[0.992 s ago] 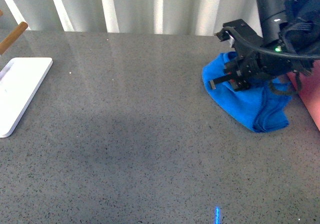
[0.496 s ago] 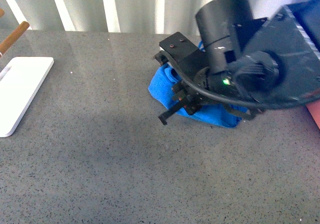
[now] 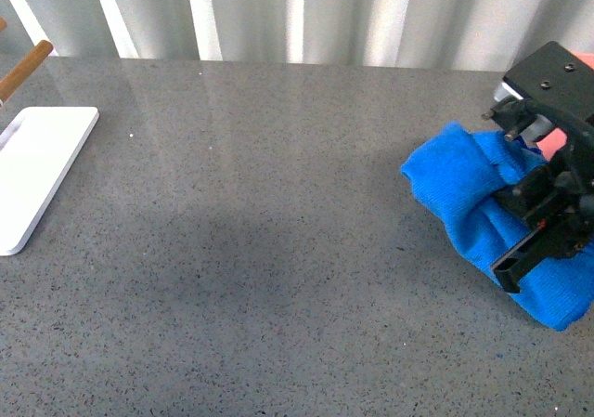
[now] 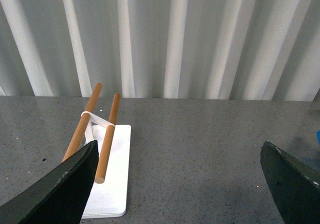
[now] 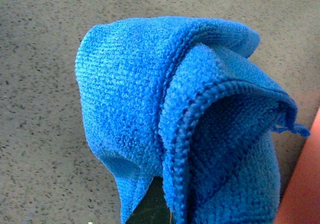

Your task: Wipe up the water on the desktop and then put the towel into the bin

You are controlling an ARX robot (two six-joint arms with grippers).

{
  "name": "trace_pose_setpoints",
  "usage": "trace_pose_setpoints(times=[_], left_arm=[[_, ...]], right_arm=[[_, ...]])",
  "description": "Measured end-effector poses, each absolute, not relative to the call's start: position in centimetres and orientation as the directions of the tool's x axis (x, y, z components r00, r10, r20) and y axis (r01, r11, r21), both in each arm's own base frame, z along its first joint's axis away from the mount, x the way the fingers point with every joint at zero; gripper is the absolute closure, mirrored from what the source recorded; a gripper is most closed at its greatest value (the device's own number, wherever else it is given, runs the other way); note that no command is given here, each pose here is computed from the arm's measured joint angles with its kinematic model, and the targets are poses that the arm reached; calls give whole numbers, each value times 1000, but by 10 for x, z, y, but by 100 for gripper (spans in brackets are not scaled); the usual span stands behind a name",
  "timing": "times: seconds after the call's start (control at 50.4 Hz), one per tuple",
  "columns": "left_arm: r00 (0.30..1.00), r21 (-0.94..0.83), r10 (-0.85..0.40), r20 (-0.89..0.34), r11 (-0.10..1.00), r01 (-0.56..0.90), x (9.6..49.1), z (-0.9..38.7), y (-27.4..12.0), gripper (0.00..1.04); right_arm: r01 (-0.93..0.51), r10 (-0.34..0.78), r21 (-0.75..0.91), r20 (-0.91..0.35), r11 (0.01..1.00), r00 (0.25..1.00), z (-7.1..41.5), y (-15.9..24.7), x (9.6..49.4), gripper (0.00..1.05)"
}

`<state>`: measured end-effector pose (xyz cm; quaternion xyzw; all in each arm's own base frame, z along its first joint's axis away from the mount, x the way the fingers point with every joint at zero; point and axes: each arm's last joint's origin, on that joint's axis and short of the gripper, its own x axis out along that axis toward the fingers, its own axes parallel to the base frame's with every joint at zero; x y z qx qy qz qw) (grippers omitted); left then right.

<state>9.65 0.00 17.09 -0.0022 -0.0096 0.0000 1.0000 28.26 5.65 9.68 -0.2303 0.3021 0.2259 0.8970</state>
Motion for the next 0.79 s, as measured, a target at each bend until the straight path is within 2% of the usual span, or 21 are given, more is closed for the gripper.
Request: trace_pose_setpoints(times=[0.198, 0.456, 0.793], left_arm=[[1000, -4, 0, 19, 1000, 0, 97, 171, 0, 7], [1000, -4, 0, 19, 1000, 0, 97, 171, 0, 7], [1000, -4, 0, 19, 1000, 0, 97, 171, 0, 7]], right_arm=[[-493, 220, -289, -637, 821, 739, 101, 33, 291, 101], [-425, 153, -286, -648, 859, 746, 95, 8, 325, 101], [-429, 178, -270, -631, 862, 755, 110, 21, 352, 101]])
